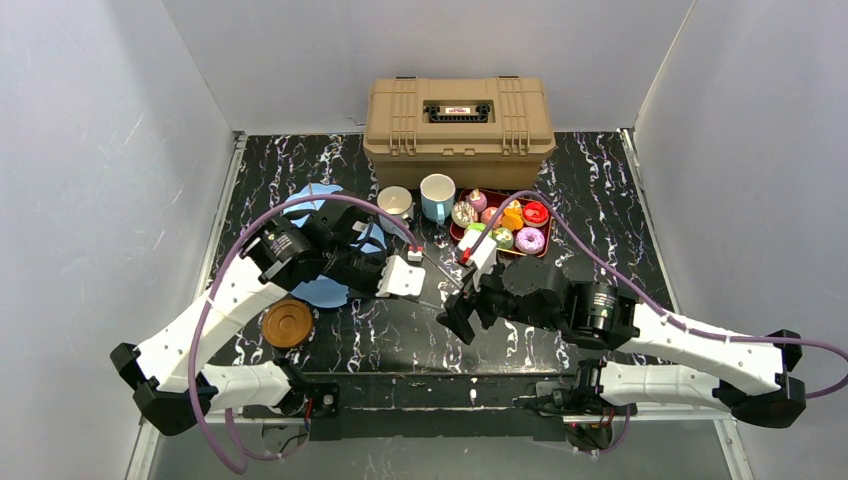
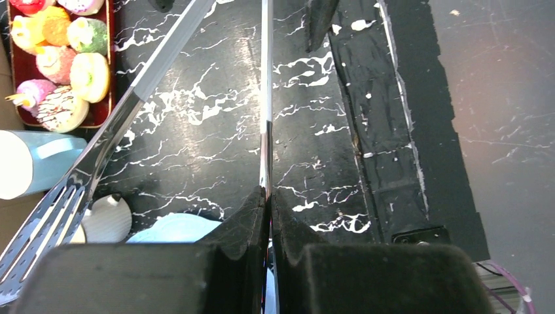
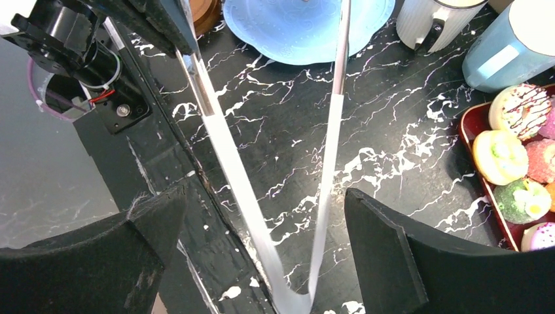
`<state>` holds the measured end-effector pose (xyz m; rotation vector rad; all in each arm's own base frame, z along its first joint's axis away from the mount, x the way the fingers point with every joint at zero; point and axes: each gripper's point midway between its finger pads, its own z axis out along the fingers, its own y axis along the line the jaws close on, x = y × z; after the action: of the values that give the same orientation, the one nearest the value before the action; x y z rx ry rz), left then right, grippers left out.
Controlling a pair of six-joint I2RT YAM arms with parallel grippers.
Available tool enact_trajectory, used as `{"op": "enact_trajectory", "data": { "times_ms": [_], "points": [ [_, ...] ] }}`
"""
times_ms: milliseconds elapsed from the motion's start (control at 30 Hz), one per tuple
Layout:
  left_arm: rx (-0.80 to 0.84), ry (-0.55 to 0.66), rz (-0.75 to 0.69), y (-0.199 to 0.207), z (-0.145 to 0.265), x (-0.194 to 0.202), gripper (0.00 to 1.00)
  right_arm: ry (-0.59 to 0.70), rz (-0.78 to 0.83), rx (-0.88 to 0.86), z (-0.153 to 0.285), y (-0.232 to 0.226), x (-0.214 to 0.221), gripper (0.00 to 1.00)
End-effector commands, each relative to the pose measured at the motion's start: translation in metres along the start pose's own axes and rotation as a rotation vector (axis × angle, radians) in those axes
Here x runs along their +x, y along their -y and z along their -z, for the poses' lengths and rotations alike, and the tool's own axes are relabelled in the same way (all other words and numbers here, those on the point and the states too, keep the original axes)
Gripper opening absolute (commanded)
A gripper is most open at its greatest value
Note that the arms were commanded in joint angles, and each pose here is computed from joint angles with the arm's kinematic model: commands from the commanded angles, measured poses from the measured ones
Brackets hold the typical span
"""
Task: Serve the afternoon tea
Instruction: Pick up the clamp from the center of the board.
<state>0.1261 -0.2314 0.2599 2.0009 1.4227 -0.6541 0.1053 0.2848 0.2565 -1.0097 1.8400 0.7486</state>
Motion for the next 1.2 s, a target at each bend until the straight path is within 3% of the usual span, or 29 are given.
{"op": "enact_trajectory", "data": {
  "times_ms": [0,433,700,1000,1167],
  "points": [
    [0.045,0.072,0.018,0.012,0.009,-0.016,0.0,0.059,0.045,-0.018,-0.001,-0.002,-0.014,0.98],
    [0.06,0.1,0.037,0.012,0.014,-0.027,0.0,0.034,0.085,-0.011,-0.022,-0.002,-0.002,1.0],
    [0.066,0.121,0.046,0.01,0.016,-0.034,0.0,0.119,0.057,-0.008,-0.026,-0.003,-0.016,1.0],
    [0.054,0.137,0.042,0.003,0.018,-0.041,0.0,0.083,0.062,-0.009,-0.031,-0.004,-0.011,0.75],
    [0.015,0.138,0.015,-0.006,0.021,-0.042,0.0,0.063,0.041,0.035,-0.025,0.004,-0.008,0.67]
  ]
}}
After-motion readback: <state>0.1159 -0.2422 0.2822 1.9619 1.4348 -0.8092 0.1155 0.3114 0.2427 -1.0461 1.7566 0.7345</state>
